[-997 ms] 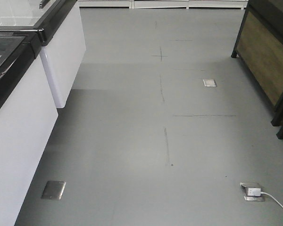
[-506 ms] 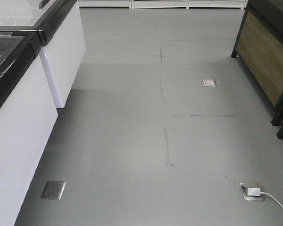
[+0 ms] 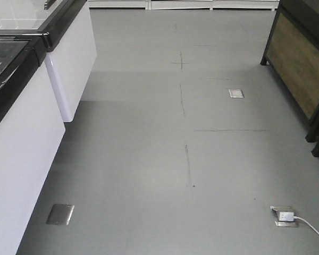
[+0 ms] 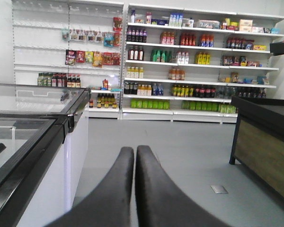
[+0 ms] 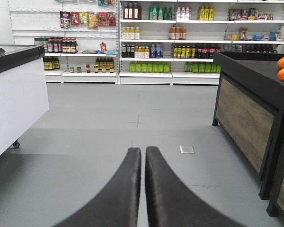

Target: Left arm holds basket, right arm returns cookies

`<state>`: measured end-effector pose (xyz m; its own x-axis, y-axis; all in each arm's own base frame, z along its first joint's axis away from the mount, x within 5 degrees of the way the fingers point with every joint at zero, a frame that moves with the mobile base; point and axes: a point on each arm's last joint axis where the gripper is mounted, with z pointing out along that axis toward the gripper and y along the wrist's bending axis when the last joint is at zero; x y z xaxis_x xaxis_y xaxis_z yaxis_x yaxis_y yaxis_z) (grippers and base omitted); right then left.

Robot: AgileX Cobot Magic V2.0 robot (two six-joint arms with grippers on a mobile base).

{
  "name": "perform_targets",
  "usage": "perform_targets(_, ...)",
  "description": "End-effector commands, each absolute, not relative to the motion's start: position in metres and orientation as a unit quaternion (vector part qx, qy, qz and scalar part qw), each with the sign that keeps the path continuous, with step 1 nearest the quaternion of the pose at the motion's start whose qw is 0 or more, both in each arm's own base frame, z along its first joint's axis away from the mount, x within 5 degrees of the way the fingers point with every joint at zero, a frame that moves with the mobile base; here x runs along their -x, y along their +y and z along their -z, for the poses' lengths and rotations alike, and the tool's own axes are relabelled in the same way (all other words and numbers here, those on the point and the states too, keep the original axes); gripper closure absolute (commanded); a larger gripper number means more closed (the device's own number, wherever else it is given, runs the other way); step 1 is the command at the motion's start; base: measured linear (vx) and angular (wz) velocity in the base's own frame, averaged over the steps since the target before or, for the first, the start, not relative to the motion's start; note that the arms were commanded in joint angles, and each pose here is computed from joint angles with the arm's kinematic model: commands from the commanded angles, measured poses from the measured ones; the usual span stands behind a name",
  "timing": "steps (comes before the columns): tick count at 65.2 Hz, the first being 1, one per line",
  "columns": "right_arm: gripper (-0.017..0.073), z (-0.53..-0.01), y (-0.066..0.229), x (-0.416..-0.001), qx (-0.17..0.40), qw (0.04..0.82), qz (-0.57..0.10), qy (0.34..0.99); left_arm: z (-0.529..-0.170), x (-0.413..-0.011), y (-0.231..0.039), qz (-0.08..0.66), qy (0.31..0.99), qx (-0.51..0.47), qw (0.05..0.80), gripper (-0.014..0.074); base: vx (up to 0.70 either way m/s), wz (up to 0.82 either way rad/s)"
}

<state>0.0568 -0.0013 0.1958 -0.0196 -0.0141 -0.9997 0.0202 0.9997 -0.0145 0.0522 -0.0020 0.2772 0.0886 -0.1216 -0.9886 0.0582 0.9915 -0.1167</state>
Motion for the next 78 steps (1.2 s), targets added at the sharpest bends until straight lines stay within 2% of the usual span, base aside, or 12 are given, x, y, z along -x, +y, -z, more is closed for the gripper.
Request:
perform_targets(1, 0.0568, -0.197, -0.001, -0.056, 0.0, 0.724, 0.015, 0.689, -0.305, -0.059, -0.003, 0.062, 0.66, 0.022, 0.748, 0.0599, 0.0, 0.0)
perform_targets(15, 0.0568, -0.197, -0.001, -0.056, 0.0, 0.724, 0.015, 0.689, -0.325, -0.081, -0.003, 0.056, 0.702, 0.024, 0.709, 0.0599, 0.0, 0.0)
perform_targets(32, 0.0568, -0.197, -0.001, -0.056, 0.0, 0.724, 0.015, 0.689, -0.32, -0.098, -0.004, 0.054, 0.73, 0.025, 0.681, 0.0599, 0.0, 0.0)
perform_targets(78, 0.0565, -0.198, -0.001, -0.056, 0.0, 0.725, 0.015, 0.689, -0.319, -0.099, -0.005, 0.058, 0.732, 0.03, 0.678, 0.057, 0.0, 0.0)
